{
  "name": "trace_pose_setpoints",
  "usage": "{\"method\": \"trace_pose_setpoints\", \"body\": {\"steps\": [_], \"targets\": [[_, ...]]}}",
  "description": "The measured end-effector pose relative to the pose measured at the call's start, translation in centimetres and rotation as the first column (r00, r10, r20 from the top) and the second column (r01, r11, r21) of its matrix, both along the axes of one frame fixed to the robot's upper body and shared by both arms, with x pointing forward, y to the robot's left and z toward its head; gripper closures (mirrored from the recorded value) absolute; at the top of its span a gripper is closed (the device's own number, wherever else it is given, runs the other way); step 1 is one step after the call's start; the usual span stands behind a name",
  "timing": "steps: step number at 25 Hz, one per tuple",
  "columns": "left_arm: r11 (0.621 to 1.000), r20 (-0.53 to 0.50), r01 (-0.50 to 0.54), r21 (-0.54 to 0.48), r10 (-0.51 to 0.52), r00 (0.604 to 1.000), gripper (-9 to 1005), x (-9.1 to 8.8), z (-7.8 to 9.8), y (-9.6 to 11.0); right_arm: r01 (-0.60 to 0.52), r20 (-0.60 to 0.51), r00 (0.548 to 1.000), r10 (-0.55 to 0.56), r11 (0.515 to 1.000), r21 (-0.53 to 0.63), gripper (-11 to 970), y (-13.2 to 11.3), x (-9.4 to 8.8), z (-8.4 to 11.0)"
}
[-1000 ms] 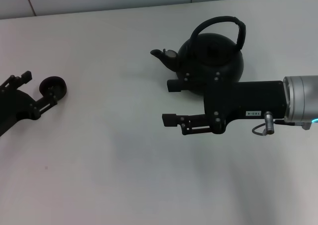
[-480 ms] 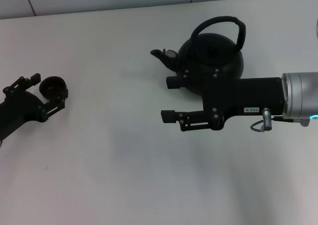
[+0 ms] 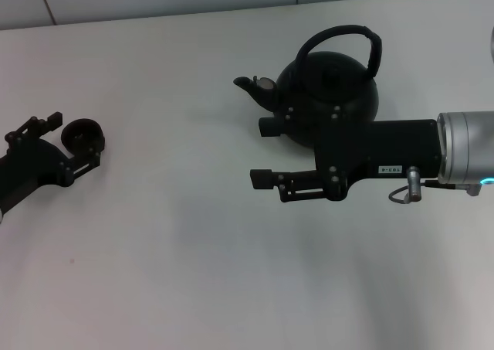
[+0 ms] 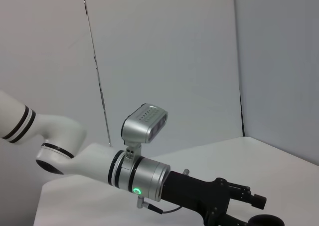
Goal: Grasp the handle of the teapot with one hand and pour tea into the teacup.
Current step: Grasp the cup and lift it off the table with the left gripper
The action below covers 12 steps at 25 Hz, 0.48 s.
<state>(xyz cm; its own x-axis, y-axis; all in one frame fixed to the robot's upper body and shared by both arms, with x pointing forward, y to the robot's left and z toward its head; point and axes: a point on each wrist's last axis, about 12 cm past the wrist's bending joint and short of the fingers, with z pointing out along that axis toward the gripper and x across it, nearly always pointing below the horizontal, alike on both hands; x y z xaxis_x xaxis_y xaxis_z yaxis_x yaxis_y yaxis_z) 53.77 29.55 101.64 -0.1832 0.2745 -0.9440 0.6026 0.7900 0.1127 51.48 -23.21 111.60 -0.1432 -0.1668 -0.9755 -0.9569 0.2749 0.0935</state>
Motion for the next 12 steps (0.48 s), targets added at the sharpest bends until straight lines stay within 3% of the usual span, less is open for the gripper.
{"method": "trace_pose_setpoints", "body": {"steps": [12], "targets": [[1.0, -0.017, 0.003, 0.031, -0.002, 1.0, 192, 0.35, -0.22, -0.27, -0.003, 0.004, 1.0, 0.003, 1.0, 0.004, 205, 0.14, 0.11, 0.15]]}}
